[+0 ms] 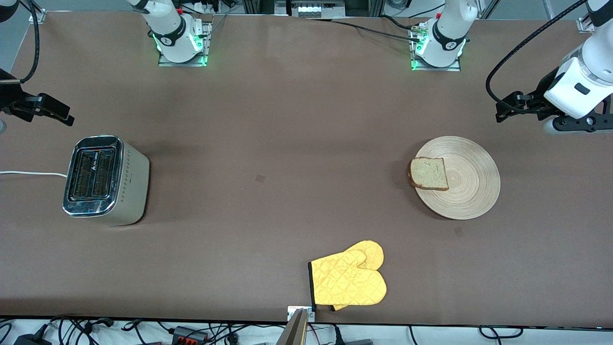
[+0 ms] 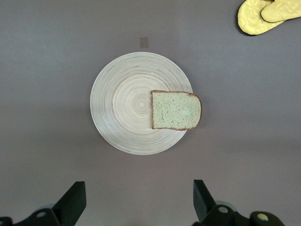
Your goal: Move plate and put bread in toaster
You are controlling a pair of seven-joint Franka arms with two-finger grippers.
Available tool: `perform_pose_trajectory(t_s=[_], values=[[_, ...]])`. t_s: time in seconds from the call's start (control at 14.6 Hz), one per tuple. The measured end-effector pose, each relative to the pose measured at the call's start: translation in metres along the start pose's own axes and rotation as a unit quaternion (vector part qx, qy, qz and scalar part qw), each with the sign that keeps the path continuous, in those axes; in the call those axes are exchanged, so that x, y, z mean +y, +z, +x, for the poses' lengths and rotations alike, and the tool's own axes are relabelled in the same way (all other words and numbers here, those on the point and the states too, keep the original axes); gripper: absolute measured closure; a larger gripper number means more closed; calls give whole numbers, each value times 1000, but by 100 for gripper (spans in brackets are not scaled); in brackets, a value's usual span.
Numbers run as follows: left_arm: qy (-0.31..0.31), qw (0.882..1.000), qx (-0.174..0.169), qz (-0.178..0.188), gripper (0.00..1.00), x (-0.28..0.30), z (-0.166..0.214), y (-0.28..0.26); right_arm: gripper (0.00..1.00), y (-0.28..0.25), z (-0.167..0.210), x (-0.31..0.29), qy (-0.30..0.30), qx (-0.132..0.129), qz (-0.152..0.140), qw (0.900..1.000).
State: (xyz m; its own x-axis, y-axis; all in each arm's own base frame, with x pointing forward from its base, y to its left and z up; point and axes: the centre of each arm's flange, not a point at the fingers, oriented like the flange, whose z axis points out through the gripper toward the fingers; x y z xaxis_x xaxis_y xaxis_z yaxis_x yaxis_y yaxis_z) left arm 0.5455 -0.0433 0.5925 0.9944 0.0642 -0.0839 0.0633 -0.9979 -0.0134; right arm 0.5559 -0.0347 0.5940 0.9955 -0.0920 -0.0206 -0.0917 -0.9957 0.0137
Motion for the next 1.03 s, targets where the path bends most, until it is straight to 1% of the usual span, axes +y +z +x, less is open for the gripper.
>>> perform_pose_trajectory(t_s=[1.03], values=[[0,1000,0,0,0,0,0,0,0,1,1,-3,-3,2,0,1000]])
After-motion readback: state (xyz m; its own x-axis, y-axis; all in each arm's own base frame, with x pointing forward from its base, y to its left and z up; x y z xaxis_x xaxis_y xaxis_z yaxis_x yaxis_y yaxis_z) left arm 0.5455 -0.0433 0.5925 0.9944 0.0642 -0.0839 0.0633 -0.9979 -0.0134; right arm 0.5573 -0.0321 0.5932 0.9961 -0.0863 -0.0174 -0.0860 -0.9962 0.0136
